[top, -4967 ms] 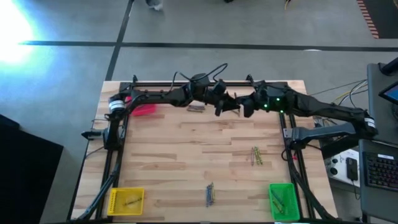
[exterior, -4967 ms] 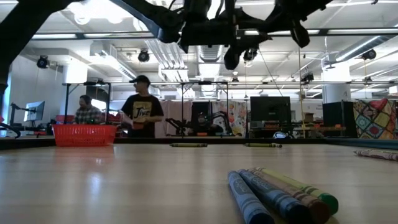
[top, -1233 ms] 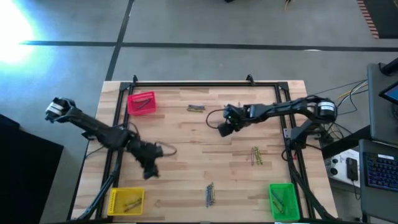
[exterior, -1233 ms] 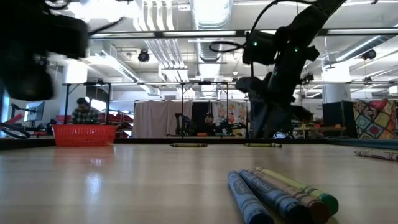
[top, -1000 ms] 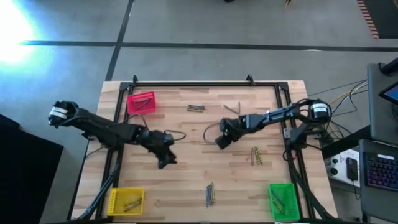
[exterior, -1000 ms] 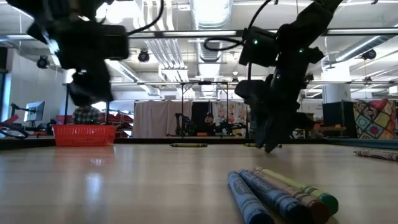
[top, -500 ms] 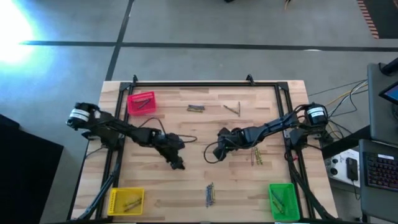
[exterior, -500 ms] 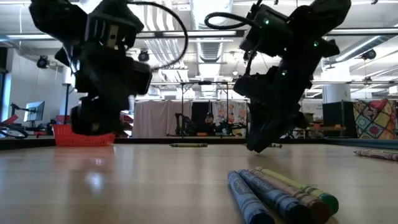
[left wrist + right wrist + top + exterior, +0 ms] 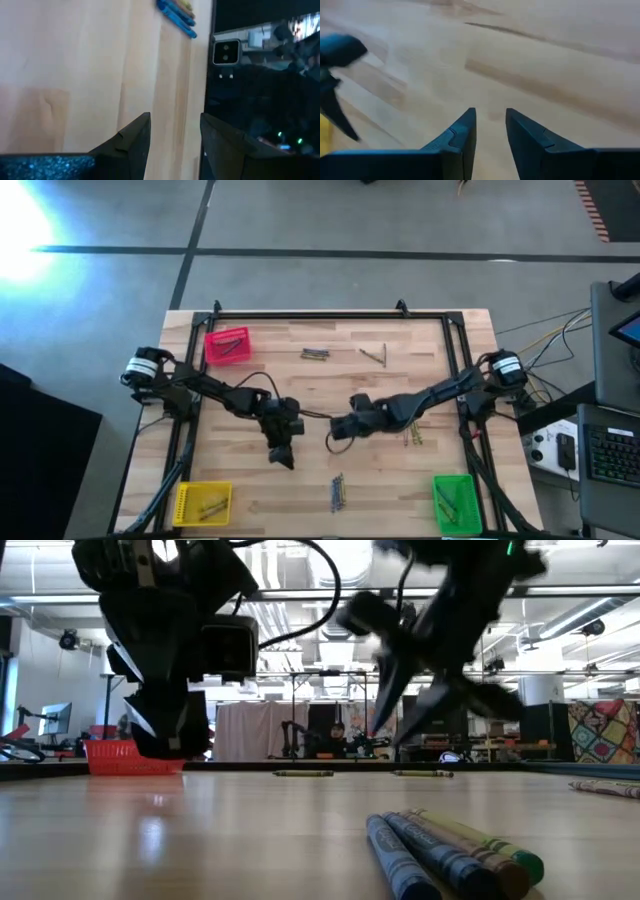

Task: Sort crayons
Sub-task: Put the blue crayon into the yellow bin

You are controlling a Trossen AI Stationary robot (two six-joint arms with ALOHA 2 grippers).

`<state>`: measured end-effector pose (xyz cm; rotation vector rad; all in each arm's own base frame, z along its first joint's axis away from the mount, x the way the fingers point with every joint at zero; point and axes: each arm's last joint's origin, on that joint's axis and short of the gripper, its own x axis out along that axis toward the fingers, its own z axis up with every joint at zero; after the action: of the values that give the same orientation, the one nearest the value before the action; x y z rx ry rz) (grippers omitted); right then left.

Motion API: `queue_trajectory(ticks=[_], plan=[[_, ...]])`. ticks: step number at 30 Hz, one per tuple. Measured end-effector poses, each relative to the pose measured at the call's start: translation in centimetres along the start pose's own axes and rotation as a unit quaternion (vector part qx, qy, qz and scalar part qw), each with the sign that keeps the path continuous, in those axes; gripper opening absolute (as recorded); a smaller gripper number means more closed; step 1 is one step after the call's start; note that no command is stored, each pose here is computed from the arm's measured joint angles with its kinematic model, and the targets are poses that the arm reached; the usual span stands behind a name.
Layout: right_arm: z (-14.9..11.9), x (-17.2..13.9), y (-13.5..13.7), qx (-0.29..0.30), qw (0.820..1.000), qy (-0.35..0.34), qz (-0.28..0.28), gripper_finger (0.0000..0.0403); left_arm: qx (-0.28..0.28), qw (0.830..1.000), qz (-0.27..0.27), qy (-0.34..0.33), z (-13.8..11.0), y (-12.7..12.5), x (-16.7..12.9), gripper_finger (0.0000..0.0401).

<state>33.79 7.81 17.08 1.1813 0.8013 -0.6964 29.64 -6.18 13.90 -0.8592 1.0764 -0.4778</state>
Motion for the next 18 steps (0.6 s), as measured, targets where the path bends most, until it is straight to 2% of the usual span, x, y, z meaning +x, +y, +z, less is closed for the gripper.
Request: queue_trajectory(ticks=[4,9,18], plan=[[-2.9,-1.5,2.0,0.031,0.998,-0.003,-0.060,0.0098,0.034,0.999,0.003,0.004,-0.4,0.0,0.2,0.0155],[-5.7,-0.5,4.2,0.037,0.991,0.027,-0.127,0.0099,0.042,0.998,0.048,-0.012,-1.1,0.8,0.4,0.0155],[-9.7,2.8,10.0,0.037,0.992,0.085,-0.086,0.0099,0.036,0.998,0.056,-0.010,-1.3,1.1,0.6,0.0155]])
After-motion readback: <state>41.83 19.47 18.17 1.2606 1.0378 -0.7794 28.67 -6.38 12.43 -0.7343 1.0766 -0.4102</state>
